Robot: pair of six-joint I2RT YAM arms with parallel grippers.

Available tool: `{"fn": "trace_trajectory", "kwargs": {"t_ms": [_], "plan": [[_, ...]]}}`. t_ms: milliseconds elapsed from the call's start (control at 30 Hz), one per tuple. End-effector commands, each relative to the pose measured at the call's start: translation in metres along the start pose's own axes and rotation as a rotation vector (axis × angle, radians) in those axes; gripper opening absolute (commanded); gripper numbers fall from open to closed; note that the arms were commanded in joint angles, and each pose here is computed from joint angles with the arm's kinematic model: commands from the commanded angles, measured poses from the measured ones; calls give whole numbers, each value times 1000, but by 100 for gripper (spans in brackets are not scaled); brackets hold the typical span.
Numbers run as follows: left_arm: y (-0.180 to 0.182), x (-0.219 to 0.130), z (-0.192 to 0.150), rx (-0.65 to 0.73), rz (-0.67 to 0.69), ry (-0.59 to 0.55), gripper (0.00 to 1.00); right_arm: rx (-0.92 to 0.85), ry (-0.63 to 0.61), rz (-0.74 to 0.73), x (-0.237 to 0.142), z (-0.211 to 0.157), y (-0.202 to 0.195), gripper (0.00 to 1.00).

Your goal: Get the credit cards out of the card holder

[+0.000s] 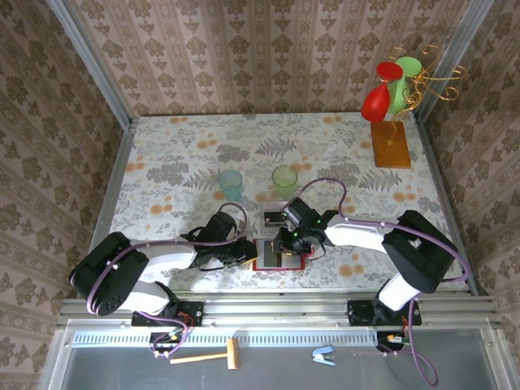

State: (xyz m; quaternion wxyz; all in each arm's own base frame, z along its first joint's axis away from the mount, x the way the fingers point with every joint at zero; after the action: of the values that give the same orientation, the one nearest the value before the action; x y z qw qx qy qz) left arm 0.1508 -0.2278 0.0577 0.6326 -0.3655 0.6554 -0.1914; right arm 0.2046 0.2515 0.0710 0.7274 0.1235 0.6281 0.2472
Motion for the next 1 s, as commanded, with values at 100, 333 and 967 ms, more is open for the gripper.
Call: {"fn": "trace_trajectory", "kwargs": {"t_ms": [100,333,967], "plan": [[17,-6,-2,-30,42,-3,18,-11,-10,-28,-4,6,-1,25],[20,-13,-2,-35,41,-15,18,-10,-44,23,-11,10,9,25],[-21,-35,7,17,-34,-48,20,32,-40,116,-3,8,12,24]]}}
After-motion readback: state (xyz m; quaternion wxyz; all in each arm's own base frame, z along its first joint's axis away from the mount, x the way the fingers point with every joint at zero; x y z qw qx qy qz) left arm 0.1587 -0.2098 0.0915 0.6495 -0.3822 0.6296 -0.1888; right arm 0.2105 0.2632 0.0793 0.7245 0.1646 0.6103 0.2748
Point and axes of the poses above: each hand's point on the last joint's axis, 136 mm out from that joint toward the fingers, its own x axis out along the fingers, its own y axis along the line the jaws close on, z = x × y, the point moved 5 cm from there along -x, back along the fingers, and after that the axes turned 12 degrees about -x, right-handed, at the moved point
